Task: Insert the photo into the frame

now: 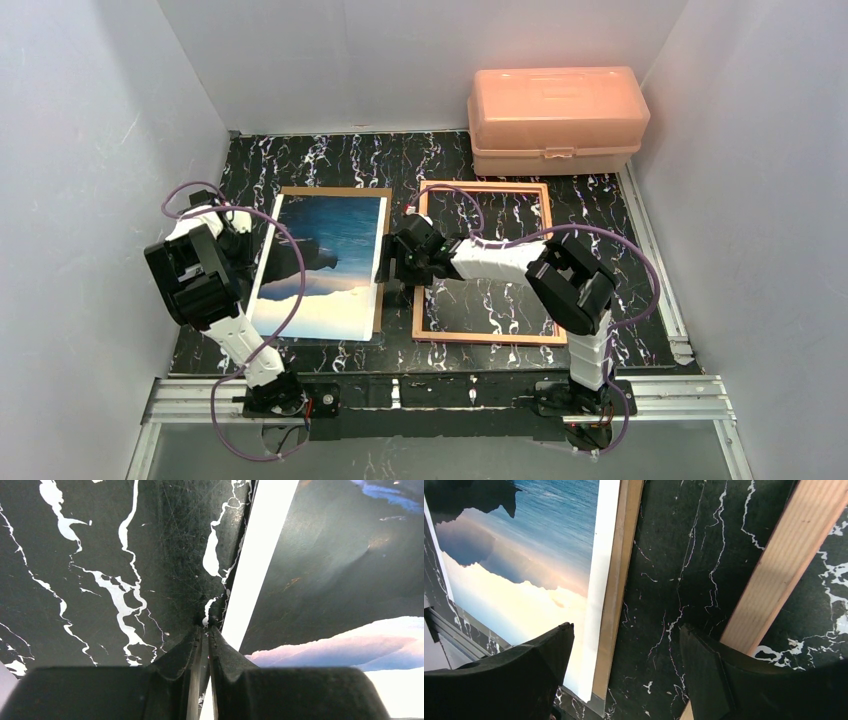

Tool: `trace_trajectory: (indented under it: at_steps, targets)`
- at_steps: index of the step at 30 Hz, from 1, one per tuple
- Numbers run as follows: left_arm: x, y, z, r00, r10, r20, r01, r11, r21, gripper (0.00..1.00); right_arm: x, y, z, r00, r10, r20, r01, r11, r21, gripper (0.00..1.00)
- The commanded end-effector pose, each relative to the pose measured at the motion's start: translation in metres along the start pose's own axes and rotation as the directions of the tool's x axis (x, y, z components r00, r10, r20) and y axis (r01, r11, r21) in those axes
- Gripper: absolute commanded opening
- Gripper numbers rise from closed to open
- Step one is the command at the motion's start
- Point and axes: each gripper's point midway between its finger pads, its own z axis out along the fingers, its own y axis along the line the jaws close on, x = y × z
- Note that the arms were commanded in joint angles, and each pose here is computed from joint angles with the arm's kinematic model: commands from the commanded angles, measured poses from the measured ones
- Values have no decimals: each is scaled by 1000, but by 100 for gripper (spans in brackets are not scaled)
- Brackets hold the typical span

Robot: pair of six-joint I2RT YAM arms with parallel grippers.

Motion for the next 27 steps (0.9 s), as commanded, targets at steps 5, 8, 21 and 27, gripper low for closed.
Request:
trace_trajectory:
  at_steps: [5,8,21,27]
  targets:
    - [31,-41,27,992,-11,-128,35,981,191,4,0,11,4,1000,23,5,-23,999,-46,85]
    - [33,-47,27,991,13,-135,15,978,207,3,5,20,7,999,26,-23,-27,997,-75,85]
    - [25,-59,28,985,93,-147,-55,967,249,0,8,39,23,991,124,-50,-130,980,-152,85]
    - [25,-60,27,983,106,-148,-64,963,261,0,-12,64,4,991,136,-15,-136,963,-234,85]
